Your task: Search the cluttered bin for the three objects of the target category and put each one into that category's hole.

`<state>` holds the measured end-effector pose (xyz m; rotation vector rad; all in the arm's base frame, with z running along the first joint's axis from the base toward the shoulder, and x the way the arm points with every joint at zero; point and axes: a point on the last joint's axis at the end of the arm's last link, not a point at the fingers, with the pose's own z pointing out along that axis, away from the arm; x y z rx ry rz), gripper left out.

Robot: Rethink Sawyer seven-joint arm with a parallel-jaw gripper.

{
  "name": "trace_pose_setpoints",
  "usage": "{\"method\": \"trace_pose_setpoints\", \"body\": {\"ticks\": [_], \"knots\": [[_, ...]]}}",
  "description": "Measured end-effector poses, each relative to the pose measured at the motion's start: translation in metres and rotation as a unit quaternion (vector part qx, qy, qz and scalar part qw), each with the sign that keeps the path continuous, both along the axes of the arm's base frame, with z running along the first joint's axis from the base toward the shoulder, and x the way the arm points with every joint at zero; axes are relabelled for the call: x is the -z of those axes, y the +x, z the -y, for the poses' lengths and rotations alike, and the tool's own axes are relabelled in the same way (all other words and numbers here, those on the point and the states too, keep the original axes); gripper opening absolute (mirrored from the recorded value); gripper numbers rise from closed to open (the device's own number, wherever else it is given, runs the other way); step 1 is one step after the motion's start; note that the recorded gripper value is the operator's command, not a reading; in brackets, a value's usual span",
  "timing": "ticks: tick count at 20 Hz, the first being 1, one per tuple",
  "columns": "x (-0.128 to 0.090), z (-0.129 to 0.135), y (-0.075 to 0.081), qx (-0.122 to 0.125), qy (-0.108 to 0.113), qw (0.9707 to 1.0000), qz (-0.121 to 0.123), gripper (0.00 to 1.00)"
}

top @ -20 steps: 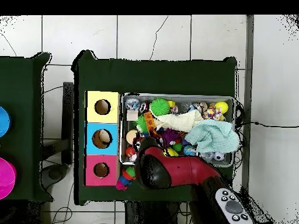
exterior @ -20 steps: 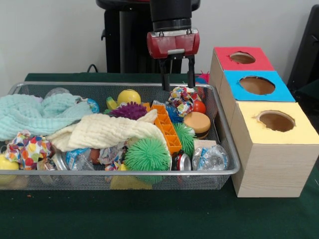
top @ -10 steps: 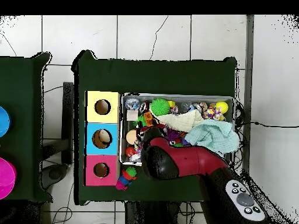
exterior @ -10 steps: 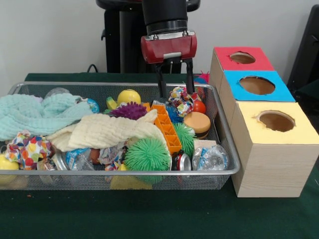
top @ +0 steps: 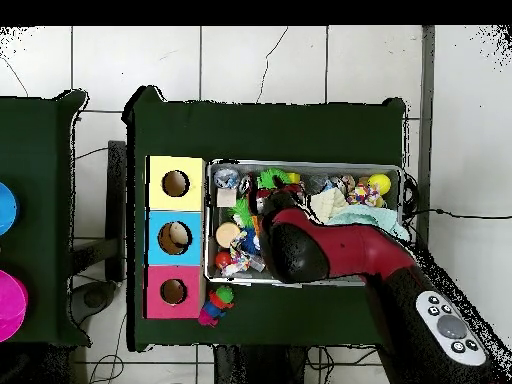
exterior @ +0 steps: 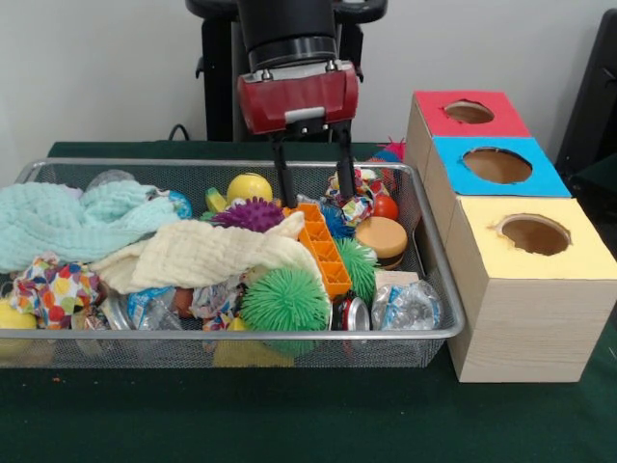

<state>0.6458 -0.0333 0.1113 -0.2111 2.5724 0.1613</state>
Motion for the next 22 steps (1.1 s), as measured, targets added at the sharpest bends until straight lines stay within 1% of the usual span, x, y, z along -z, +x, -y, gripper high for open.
{"method": "trace_pose_setpoints", "body": {"ticks": [2, 5, 6, 8, 12, 13, 16, 17, 18, 20, 22], "knots": [[0.002, 0.004, 0.005, -0.001, 0.000, 1.0000, 0.005, 1.00], [0.012, 0.014, 0.013, -0.010, -0.003, 0.9998, 0.017, 1.00], [0.014, 0.015, 0.014, -0.011, -0.004, 0.9998, 0.018, 1.00], [0.026, 0.020, 0.016, -0.022, -0.010, 0.9994, 0.023, 1.00], [0.041, 0.021, 0.014, -0.039, -0.019, 0.9987, 0.026, 1.00], [0.049, 0.022, 0.013, -0.048, -0.024, 0.9982, 0.027, 1.00], [0.062, 0.023, 0.011, -0.067, -0.038, 0.9966, 0.029, 1.00], [0.064, 0.023, 0.011, -0.069, -0.040, 0.9964, 0.029, 1.00], [0.071, 0.022, 0.009, -0.080, -0.050, 0.9951, 0.030, 1.00], [0.076, 0.022, 0.008, -0.086, -0.058, 0.9941, 0.031, 1.00], [0.084, 0.022, 0.007, -0.099, -0.074, 0.9917, 0.035, 1.00]]}}
